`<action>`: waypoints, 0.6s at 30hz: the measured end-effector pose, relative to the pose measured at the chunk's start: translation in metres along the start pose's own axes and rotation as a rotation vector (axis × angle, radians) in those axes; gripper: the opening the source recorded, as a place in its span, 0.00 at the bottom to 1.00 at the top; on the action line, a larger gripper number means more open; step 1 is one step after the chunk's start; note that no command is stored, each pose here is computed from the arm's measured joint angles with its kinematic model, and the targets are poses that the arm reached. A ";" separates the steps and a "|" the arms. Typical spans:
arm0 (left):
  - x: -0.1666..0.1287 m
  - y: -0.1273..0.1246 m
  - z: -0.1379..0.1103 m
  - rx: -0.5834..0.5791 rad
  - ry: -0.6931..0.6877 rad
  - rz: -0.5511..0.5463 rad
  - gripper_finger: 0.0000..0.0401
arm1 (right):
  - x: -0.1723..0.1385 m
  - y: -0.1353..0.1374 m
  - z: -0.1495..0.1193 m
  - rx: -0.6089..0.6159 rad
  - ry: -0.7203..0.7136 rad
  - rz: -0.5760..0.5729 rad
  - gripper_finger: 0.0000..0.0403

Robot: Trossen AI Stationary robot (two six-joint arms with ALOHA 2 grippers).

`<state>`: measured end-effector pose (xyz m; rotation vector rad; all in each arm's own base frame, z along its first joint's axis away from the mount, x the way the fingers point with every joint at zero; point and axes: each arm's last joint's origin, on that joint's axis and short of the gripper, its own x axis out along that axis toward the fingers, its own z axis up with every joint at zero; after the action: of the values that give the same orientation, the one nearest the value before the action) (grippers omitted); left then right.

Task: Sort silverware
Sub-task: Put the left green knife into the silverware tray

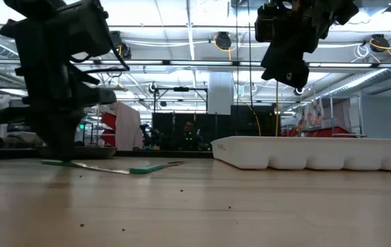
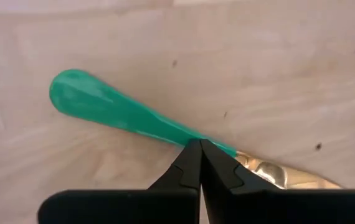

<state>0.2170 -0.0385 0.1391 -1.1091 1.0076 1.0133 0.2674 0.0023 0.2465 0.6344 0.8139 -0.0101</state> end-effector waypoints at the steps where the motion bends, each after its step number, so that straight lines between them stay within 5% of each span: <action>1: 0.000 -0.002 0.001 0.005 -0.021 -0.024 0.01 | 0.000 0.000 0.000 -0.001 0.000 0.000 0.25; 6: -0.010 -0.024 0.004 0.152 -0.114 -0.159 0.01 | 0.000 0.000 0.000 -0.002 -0.001 0.000 0.25; 12: -0.024 -0.042 0.008 0.614 -0.172 -0.210 0.06 | 0.000 0.000 0.000 -0.001 0.001 0.006 0.25; 15: -0.022 -0.042 0.013 0.905 -0.123 -0.223 0.14 | 0.000 0.001 0.000 0.000 0.022 0.040 0.25; 18: -0.019 -0.038 0.024 1.070 -0.052 -0.227 0.23 | -0.002 0.003 -0.001 0.006 0.040 0.076 0.25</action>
<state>0.2525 -0.0227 0.1689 -0.2829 1.1254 0.2082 0.2659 0.0046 0.2489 0.6724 0.8285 0.0698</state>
